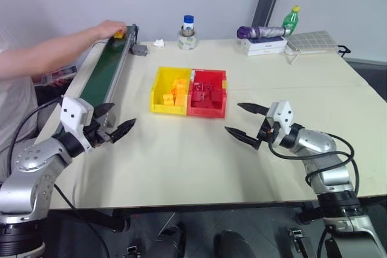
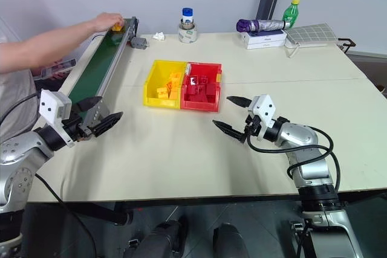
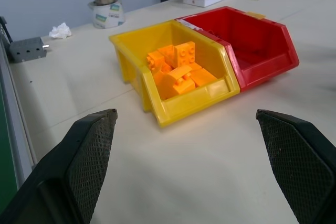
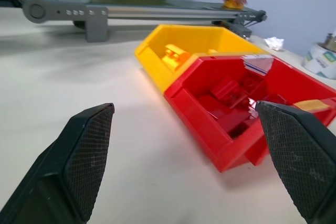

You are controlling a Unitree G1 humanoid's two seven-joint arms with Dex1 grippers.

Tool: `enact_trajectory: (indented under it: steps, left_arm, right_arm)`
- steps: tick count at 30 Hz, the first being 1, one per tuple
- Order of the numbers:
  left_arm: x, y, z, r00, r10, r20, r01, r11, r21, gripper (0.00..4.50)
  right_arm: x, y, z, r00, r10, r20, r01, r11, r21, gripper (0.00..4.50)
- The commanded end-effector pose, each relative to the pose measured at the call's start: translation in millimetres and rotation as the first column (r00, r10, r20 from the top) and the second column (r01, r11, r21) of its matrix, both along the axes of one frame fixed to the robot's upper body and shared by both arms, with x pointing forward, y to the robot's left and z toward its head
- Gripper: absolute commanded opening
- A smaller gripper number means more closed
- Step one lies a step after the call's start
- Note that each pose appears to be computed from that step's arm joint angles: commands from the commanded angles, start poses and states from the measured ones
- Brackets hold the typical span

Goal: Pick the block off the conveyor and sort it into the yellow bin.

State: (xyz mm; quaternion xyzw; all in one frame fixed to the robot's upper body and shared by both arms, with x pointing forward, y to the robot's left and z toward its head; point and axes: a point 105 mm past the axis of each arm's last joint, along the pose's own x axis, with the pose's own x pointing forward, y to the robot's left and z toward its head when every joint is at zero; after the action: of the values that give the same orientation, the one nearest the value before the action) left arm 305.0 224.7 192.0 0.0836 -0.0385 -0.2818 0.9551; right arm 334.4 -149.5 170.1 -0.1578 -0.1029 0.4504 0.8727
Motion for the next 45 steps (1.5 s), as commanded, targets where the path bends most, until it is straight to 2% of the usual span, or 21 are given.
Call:
enact_trajectory:
  steps: [1,5,9,13,16,21,25,27,35,45]
  left_arm:
    - [-2.3,-1.2,18.1,0.997,-0.014,0.080,0.015,1.000,-0.004,4.48]
    - [-3.3,-1.0,22.1,0.993,0.002,0.114,-0.006,0.999,0.039,4.48]
    - [-6.4,3.0,19.5,0.994,0.031,0.102,-0.034,0.999,0.030,4.48]
    - [-17.2,14.5,24.8,0.986,0.083,0.142,-0.081,0.997,-0.021,4.48]
    - [-24.3,33.0,31.2,0.963,0.198,0.181,-0.187,0.979,-0.079,4.48]
    - [-41.2,62.0,26.3,0.881,0.415,0.228,-0.387,0.908,-0.157,4.48]
    - [-48.9,92.3,14.3,0.733,0.646,0.216,-0.613,0.764,-0.202,4.48]
    - [-48.0,94.6,18.3,0.703,0.682,0.202,-0.630,0.729,-0.267,4.48]
    - [-41.2,86.4,4.7,0.743,0.658,0.126,-0.614,0.744,-0.263,4.48]
    - [-29.8,80.6,5.8,0.769,0.627,0.121,-0.586,0.768,-0.257,4.48]
  right_arm:
    - [1.1,-1.5,15.8,0.998,-0.010,0.069,0.010,1.000,0.007,4.50]
    - [1.4,-1.9,15.9,0.998,-0.012,0.068,0.012,1.000,0.008,4.50]
    - [1.8,-2.9,15.7,0.997,-0.018,0.071,0.018,1.000,0.007,4.50]
    - [2.9,-1.4,15.3,0.997,-0.020,0.077,0.019,1.000,0.009,4.50]
    - [2.9,0.2,15.1,0.997,-0.016,0.078,0.015,1.000,0.015,4.50]
    - [4.0,2.1,12.9,0.997,-0.007,0.072,0.006,1.000,0.017,4.50]
    - [6.9,3.2,14.1,0.997,0.000,0.074,-0.002,1.000,0.018,4.50]
    - [6.9,5.1,13.4,0.997,0.010,0.073,-0.011,1.000,0.015,4.50]
    - [7.7,7.9,14.4,0.997,0.018,0.077,-0.019,1.000,0.015,4.50]
    - [5.2,5.4,13.3,0.997,0.007,0.079,-0.008,1.000,0.012,4.50]
